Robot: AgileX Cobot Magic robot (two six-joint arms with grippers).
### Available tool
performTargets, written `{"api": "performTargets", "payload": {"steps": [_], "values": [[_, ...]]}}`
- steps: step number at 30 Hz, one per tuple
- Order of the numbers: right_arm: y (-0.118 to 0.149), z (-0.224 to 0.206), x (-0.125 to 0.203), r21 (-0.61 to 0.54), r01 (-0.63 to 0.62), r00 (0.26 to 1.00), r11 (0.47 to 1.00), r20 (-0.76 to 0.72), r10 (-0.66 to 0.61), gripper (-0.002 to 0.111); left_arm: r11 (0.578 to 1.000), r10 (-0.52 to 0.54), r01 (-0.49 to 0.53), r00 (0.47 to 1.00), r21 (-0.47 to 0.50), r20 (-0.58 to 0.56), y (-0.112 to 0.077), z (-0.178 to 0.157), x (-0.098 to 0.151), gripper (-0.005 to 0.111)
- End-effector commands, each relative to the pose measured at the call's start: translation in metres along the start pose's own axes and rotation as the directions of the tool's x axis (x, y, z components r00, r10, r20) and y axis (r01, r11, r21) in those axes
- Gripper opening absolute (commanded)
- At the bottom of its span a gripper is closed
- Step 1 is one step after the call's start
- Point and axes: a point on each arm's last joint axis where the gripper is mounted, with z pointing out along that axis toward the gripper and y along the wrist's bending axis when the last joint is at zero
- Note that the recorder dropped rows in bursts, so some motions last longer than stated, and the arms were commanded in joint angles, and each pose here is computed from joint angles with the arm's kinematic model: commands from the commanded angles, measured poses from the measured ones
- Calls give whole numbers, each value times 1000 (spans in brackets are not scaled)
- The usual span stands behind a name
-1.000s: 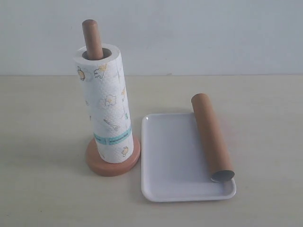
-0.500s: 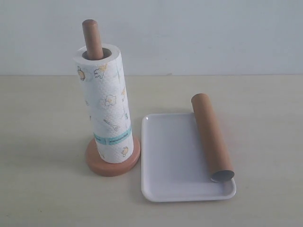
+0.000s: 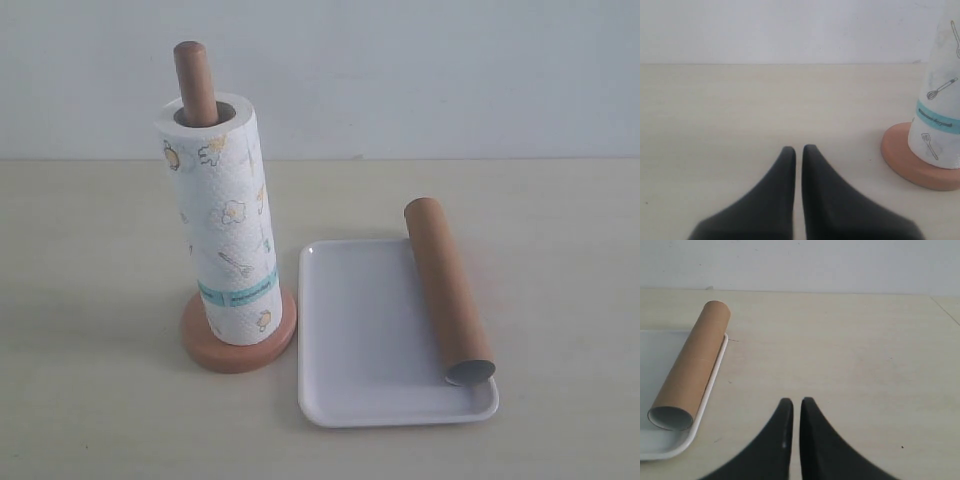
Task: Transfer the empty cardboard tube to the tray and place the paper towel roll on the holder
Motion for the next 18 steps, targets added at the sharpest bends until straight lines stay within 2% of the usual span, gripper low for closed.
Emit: {"api": "performTargets", "payload": {"steps": [1,18], "values": [[0,0,0,3,18,1000,1000,5,-18,5,1000,-3,3,1000,-1,1,0,0,1,4],[0,0,0,-1,66,998,998,3,-66,5,1000,-3,3,1000,-1,1,0,0,1,4]]}}
